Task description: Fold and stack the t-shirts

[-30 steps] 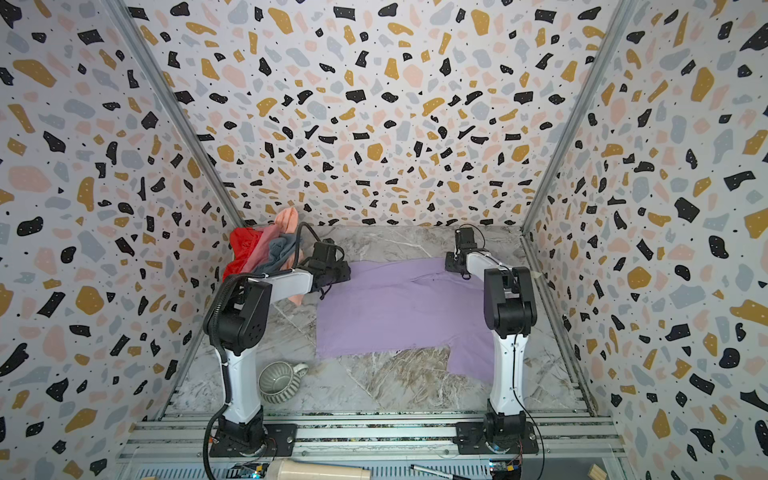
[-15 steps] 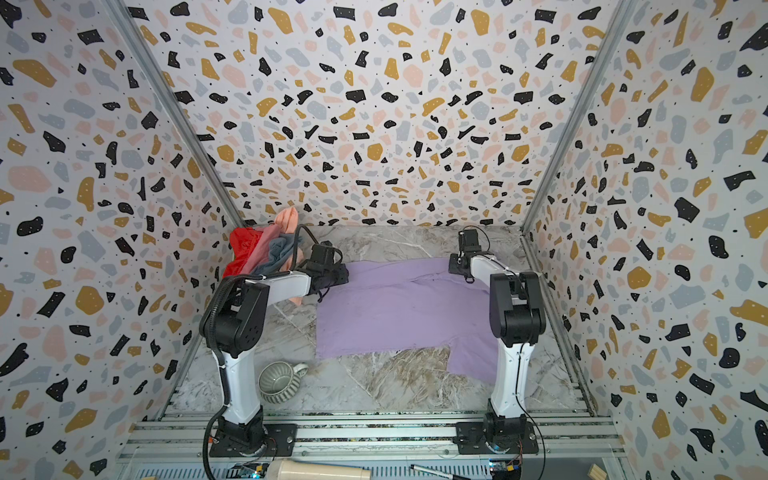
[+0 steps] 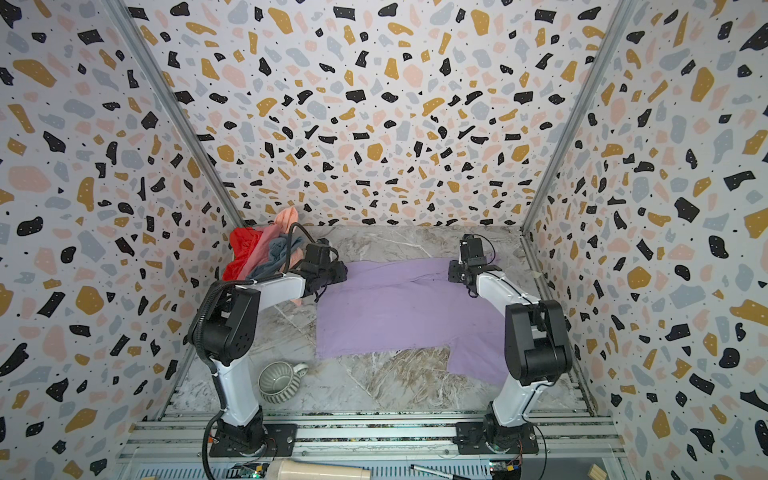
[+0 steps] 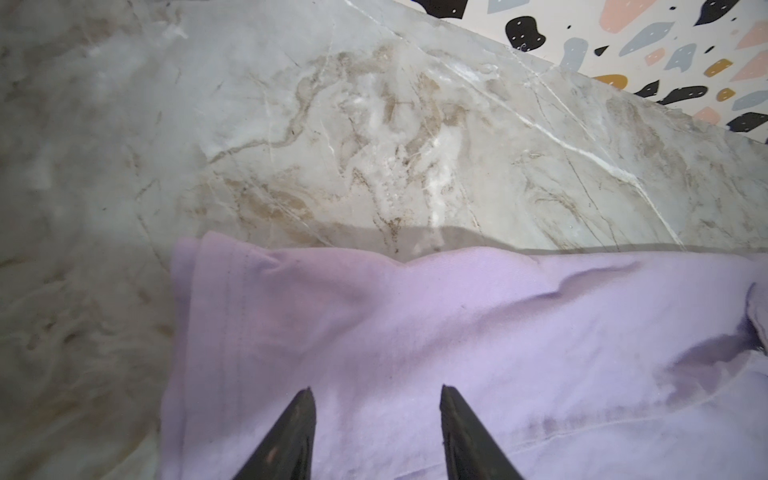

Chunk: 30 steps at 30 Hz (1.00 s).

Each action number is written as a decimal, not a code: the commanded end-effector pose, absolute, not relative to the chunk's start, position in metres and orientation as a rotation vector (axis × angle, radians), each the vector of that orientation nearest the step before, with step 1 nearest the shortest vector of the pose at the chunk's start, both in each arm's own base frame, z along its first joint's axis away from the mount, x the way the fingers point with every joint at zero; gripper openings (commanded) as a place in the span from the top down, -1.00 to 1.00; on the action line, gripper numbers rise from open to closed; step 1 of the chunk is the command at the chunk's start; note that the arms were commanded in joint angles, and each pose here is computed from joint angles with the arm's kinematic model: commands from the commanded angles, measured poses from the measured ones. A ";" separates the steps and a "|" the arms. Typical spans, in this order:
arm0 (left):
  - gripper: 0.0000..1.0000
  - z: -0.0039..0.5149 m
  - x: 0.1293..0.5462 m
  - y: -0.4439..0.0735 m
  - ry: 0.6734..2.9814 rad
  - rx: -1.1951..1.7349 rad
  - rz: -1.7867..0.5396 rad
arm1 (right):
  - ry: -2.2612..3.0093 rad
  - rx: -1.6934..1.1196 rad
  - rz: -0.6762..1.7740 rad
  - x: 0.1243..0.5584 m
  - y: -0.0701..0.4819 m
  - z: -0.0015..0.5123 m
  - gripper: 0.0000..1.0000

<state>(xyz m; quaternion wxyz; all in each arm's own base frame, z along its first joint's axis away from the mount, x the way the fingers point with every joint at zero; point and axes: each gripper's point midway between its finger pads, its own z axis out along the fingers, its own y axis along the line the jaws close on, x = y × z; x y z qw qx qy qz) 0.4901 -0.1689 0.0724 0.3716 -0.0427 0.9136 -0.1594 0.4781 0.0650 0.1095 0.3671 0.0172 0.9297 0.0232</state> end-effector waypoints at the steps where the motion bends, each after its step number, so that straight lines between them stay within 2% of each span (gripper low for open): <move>1: -0.05 0.094 0.489 -0.179 2.279 -0.054 -0.498 | 2.358 0.006 0.004 0.510 0.062 0.115 -0.01; 4: -0.13 0.101 0.485 -0.185 2.246 -0.038 -0.563 | 2.380 -0.003 -0.006 0.531 0.059 0.100 -0.01; 7: -0.28 0.105 0.482 -0.189 2.226 -0.035 -0.609 | 2.392 -0.005 -0.021 0.545 0.056 0.086 0.00; 16: -0.30 0.109 0.491 -0.192 2.219 -0.028 -0.608 | 2.418 -0.008 -0.069 0.565 0.045 0.058 0.08; 23: -0.30 0.098 0.495 -0.191 2.242 -0.044 -0.592 | 2.441 -0.057 -0.027 0.563 0.053 0.045 0.11; 25: -0.30 0.096 0.497 -0.190 2.250 -0.053 -0.580 | 2.450 -0.069 -0.040 0.562 0.054 0.041 0.23; 28: -0.30 0.094 0.498 -0.190 2.255 -0.056 -0.576 | 2.456 -0.061 -0.056 0.561 0.051 0.038 0.60; 30: -0.30 0.093 0.498 -0.190 2.257 -0.056 -0.575 | 2.455 -0.058 -0.061 0.560 0.050 0.039 0.74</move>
